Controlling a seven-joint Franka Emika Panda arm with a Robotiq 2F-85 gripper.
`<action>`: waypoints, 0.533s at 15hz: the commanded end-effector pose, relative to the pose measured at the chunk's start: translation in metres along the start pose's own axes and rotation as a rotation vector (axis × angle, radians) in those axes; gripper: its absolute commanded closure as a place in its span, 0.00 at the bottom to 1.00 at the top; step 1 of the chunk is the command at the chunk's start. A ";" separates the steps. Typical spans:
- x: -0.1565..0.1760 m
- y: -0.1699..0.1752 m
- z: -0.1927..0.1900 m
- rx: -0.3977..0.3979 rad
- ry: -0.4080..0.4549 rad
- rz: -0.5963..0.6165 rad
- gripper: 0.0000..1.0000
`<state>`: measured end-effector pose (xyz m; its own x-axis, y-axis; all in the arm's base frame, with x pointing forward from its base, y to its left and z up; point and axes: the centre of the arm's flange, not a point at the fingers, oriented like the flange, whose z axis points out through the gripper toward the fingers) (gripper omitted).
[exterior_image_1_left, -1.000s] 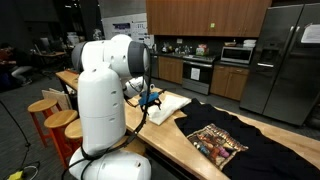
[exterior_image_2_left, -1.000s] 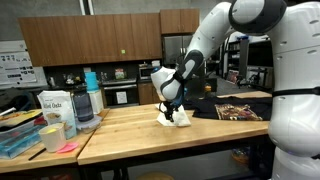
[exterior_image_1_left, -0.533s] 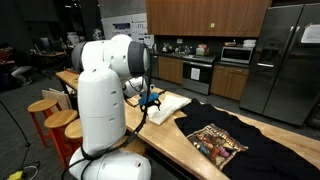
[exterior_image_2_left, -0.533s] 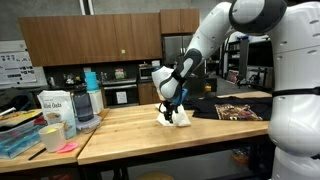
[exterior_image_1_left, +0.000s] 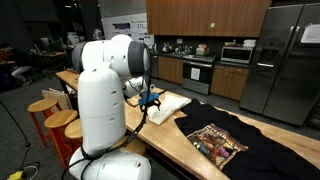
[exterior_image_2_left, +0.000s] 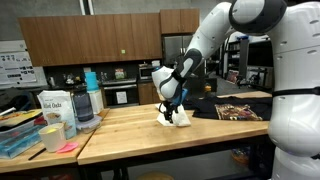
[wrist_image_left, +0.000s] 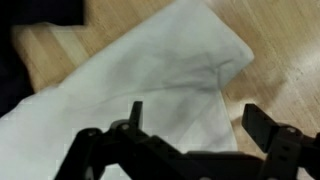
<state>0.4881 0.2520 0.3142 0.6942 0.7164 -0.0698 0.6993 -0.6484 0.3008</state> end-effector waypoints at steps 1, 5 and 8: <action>-0.001 -0.001 -0.001 0.010 0.019 -0.016 0.00; 0.002 -0.001 -0.001 0.034 0.039 -0.033 0.00; 0.003 0.002 0.000 0.043 0.029 -0.022 0.00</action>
<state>0.4881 0.2576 0.3124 0.6768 0.7343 -0.0523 0.7160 -0.6399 0.2791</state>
